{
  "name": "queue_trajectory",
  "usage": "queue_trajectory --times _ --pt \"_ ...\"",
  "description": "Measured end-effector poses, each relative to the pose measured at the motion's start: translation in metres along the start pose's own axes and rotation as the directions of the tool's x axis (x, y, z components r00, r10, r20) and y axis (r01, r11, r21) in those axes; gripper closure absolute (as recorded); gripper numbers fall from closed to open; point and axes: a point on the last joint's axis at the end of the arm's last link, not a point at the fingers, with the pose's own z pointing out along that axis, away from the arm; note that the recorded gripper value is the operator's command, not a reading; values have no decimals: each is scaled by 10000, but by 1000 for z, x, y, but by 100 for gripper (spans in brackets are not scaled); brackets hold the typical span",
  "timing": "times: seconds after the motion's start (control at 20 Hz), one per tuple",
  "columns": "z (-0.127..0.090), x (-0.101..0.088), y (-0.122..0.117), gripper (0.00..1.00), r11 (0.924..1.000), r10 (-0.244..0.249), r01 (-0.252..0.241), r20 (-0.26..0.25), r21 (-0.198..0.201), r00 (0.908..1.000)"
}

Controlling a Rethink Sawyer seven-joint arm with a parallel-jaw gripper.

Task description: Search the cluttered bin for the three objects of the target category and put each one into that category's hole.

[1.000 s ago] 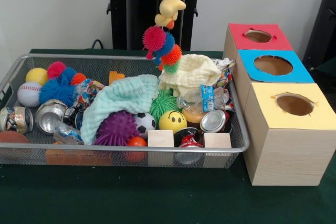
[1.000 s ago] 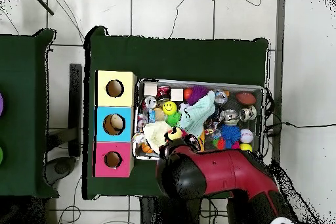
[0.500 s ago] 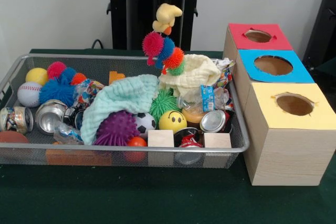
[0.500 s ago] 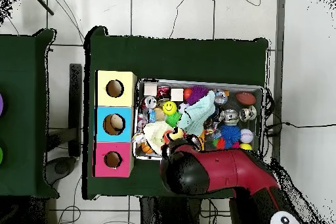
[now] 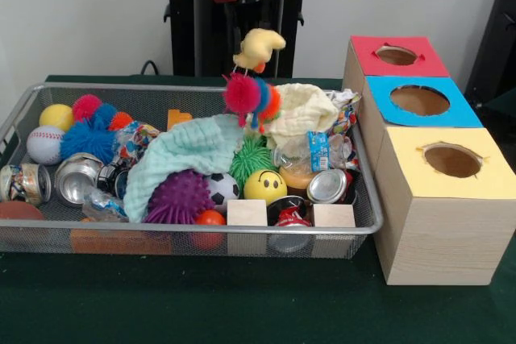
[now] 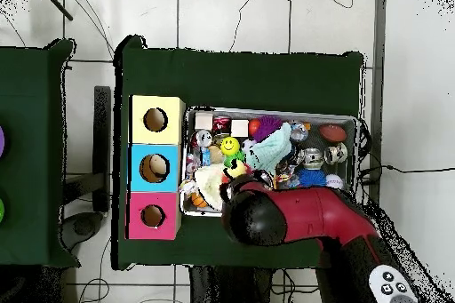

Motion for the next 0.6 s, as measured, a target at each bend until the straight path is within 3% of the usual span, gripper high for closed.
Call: queue_trajectory --times 0.6 --pt "0 -15 -13 0 9998 80 -83 256 152 9996"
